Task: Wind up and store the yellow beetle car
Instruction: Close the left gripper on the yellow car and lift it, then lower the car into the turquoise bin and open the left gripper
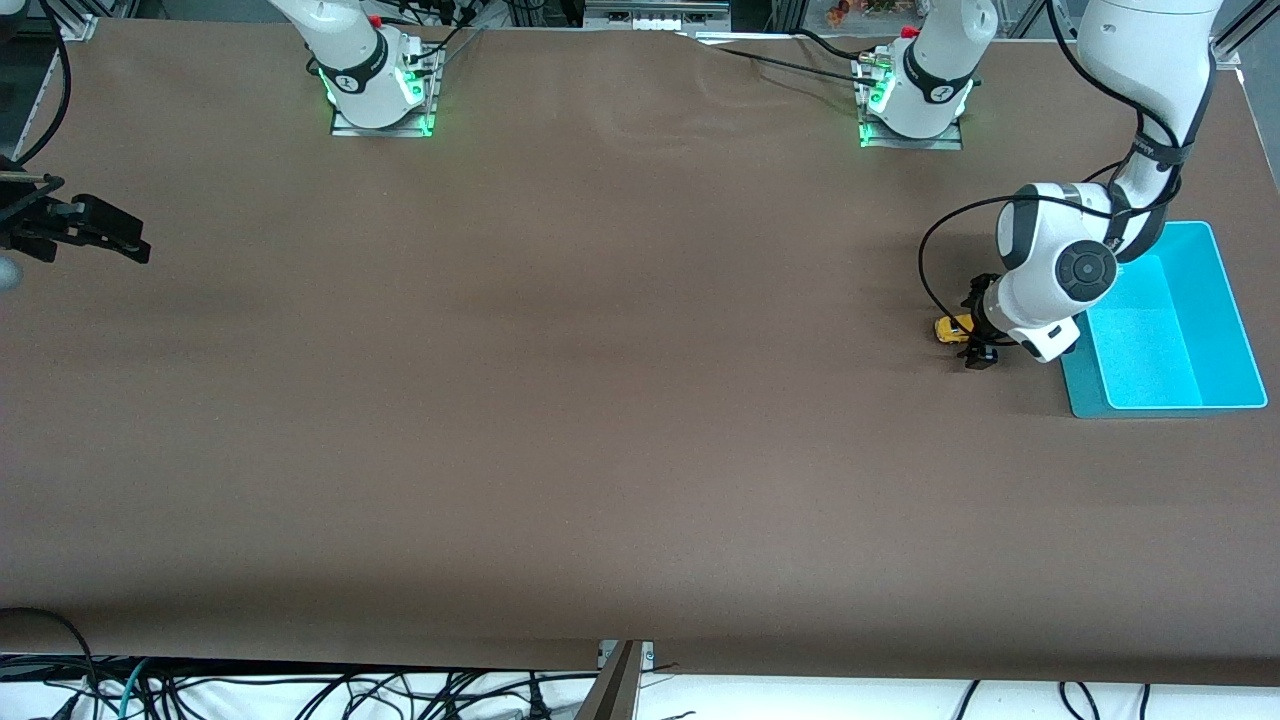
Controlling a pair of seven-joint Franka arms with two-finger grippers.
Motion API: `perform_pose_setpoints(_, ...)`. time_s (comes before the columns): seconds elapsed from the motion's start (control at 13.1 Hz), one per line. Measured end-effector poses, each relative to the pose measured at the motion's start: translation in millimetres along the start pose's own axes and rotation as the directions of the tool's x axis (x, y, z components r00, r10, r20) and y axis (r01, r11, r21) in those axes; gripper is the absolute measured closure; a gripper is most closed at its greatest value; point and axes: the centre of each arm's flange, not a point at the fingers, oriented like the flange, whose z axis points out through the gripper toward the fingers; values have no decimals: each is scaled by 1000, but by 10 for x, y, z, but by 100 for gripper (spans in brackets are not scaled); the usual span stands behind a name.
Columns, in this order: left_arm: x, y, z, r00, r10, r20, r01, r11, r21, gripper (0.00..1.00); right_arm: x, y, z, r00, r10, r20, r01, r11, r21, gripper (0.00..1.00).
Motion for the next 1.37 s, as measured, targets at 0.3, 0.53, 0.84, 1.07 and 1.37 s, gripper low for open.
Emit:
perform_pose_setpoints(0.3,34,2,-3,1000,-8,-1,8,1000,-3,50,0,-4,2,1000,-1,0,1,1000,0,0)
perform_pose_setpoints(0.53,67,-1,-5,1000,-16,-1,16,1000,-4,50,1,-8,2,1000,-1,0,1,1000,0,0)
perform_pose_setpoints(0.84,333,30,-326,998,-67,-6,67,998,17,50,1,-7,3,1000,-1,1,1,1000,0,0)
perform_pose_setpoints(1.07,612,42,-1030,993,-117,0,117,990,75,50,1,-7,4,1000,-1,1,1,1000,0,0)
perform_pose_setpoints(1.37,1137,-39,-1786,994,-103,32,97,985,146,50,1,-7,5,1000,-1,1,1,1000,0,0)
